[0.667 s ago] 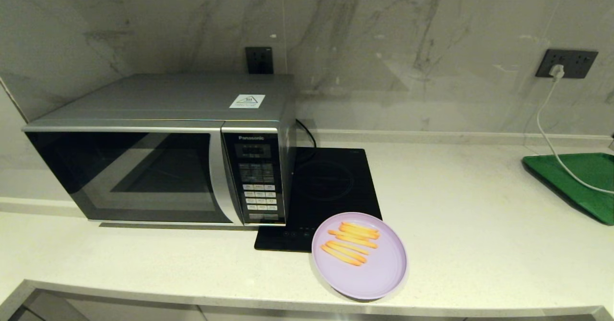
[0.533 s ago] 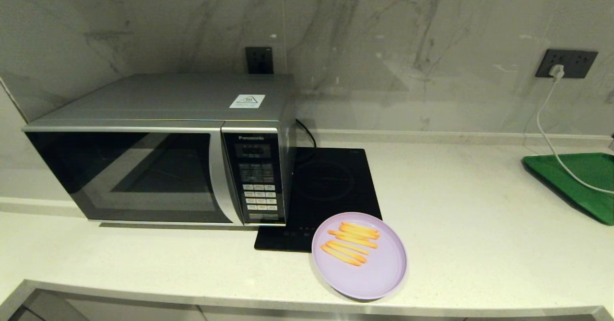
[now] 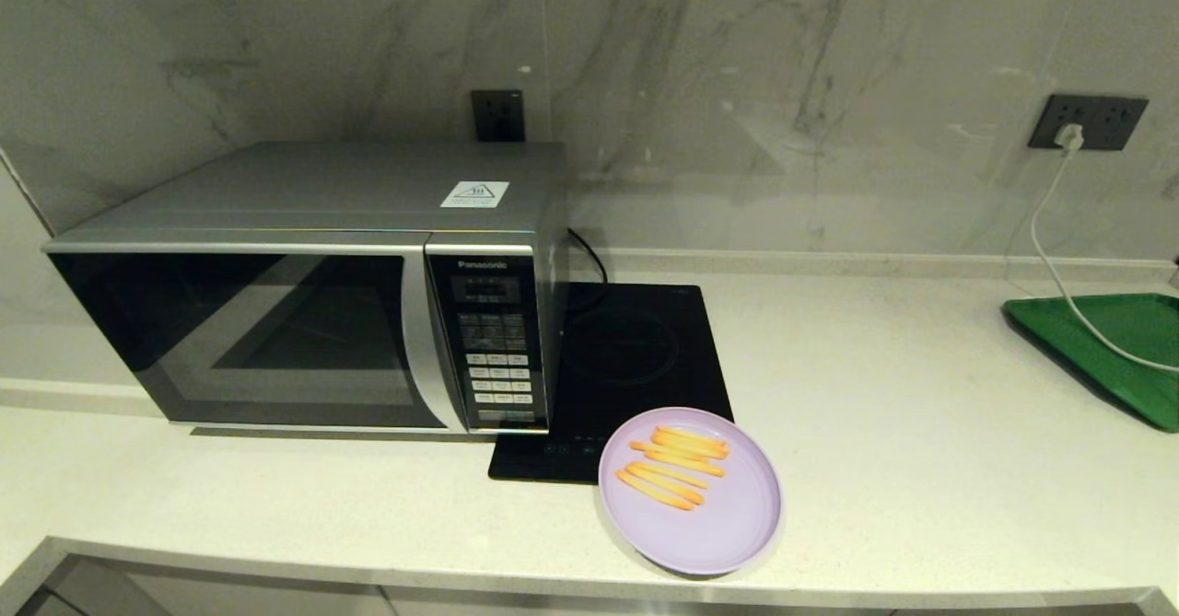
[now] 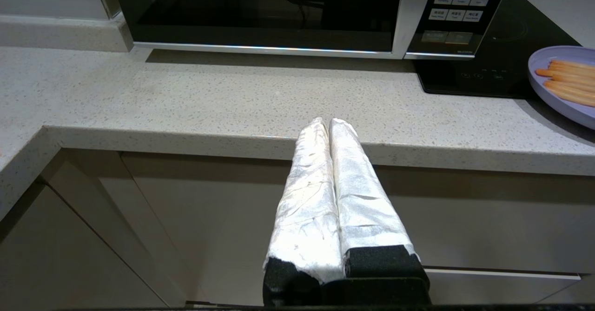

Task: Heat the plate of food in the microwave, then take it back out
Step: Open the microwave oven

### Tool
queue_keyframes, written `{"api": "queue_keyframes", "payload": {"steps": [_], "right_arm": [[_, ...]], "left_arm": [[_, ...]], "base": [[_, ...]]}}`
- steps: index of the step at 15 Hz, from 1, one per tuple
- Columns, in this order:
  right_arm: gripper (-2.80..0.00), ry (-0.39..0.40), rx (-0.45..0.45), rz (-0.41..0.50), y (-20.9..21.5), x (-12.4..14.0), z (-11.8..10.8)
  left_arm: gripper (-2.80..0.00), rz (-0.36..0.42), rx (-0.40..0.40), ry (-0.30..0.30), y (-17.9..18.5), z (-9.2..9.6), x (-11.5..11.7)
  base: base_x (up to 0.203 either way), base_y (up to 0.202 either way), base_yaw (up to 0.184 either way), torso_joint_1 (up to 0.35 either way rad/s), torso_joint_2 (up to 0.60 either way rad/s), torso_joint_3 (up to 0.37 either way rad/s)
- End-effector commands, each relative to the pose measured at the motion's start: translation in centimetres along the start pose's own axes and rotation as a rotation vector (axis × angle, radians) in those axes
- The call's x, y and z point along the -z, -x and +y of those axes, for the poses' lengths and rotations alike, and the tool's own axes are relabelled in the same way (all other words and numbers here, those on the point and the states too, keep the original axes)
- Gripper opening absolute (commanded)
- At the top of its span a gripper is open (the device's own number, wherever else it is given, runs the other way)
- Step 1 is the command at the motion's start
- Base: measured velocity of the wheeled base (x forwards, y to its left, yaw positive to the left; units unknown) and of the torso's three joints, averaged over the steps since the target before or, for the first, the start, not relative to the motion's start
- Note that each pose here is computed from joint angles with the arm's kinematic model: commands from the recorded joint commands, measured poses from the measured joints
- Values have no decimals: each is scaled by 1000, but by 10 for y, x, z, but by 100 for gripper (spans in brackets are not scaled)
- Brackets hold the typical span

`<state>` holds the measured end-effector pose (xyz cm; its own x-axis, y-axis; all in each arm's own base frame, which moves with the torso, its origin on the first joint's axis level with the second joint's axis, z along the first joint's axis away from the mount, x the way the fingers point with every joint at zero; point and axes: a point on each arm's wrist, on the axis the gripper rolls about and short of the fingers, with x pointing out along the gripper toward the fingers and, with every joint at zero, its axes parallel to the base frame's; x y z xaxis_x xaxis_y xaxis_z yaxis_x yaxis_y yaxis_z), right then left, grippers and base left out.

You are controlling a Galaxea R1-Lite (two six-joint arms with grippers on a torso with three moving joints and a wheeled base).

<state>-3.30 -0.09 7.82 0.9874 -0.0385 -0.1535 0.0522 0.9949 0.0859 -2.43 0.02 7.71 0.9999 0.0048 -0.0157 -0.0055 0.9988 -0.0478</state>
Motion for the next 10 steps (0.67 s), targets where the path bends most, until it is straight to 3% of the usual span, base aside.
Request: {"api": "queue_keyframes", "payload": {"steps": [1,10], "right_arm": [[-280,0,-1,1,0,0,0],[-280,0,0,1,0,0,0]], "left_arm": [[-280,-1,0,0,0,0,0],[-280,-1,0,0,0,0,0]], "base": [[0,0,0,0,0,0],[0,0,0,0,0,0]]}}
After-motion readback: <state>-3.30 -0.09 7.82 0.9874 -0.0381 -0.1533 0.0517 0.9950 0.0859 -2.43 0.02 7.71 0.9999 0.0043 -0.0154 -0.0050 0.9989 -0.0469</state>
